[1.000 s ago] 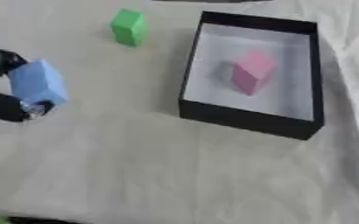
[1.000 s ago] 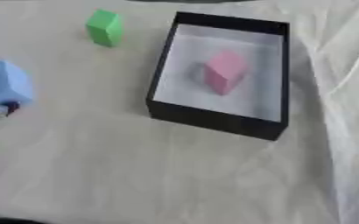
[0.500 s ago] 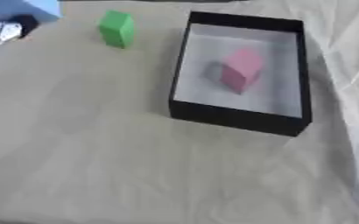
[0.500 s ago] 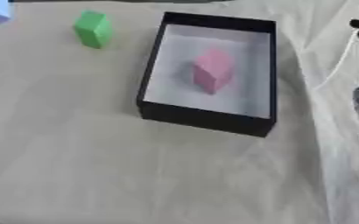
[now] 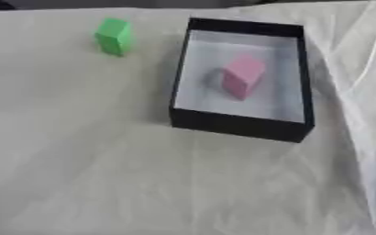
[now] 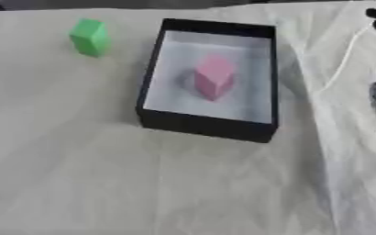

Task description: Pick up objects on the table and place them in the box.

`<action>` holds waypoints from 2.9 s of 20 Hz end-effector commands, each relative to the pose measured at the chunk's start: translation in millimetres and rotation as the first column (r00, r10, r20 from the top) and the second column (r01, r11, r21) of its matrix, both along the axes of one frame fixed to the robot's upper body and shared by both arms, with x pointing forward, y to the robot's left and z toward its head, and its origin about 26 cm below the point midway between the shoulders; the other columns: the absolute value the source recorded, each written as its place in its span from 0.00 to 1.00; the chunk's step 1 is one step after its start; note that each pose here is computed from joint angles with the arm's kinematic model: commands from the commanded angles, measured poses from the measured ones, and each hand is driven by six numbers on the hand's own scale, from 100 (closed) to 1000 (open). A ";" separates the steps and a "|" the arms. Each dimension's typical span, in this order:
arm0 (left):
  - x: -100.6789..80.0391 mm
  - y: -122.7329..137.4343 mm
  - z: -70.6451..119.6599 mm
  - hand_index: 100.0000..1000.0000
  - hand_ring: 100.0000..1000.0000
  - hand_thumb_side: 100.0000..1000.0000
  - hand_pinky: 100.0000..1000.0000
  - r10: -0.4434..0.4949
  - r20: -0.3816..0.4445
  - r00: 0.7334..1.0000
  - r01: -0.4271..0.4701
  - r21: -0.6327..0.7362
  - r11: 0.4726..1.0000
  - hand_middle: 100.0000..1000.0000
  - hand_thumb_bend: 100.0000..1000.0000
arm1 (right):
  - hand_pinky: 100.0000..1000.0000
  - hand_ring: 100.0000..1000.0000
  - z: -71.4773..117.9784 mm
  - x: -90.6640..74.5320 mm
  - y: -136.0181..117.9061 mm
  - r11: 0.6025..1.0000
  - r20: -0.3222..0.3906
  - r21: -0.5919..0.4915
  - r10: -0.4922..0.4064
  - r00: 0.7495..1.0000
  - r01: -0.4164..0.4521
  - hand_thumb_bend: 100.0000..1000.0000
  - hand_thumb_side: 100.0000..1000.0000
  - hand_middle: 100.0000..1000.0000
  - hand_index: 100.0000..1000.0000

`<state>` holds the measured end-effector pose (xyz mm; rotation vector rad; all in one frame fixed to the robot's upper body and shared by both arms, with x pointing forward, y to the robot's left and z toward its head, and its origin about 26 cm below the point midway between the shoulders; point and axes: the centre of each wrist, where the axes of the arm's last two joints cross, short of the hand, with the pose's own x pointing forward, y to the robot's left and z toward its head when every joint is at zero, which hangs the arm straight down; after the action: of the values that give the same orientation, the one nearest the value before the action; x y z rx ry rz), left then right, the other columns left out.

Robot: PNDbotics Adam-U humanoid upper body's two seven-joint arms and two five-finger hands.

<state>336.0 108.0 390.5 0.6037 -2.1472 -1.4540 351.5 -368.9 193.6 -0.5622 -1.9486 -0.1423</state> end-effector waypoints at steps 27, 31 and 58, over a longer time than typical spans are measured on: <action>113.8 -68.0 -127.2 0.84 0.81 0.33 0.86 0.000 -0.174 0.985 0.095 0.541 0.836 0.76 0.56 | 0.91 0.80 34.8 7.7 18.4 0.997 0.092 -0.006 0.083 0.992 -0.082 0.00 0.92 0.84 0.86; 112.9 -54.5 -116.0 0.93 0.82 0.49 0.87 -0.010 -0.159 0.987 0.093 0.523 0.847 0.79 0.74 | 0.91 0.80 35.4 7.0 18.3 0.996 0.094 -0.009 0.084 0.992 -0.083 0.00 0.91 0.84 0.86; 96.7 139.8 -17.1 0.87 0.82 0.37 0.85 0.342 -0.053 0.938 -0.325 0.204 0.924 0.83 0.58 | 0.91 0.80 25.8 -4.8 -3.3 1.000 0.076 -0.029 0.007 0.997 -0.005 0.00 0.91 0.84 0.86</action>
<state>435.1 229.6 359.4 0.8452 -1.7747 -1.4760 350.9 -368.3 201.3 -0.5438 -1.9784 -0.1569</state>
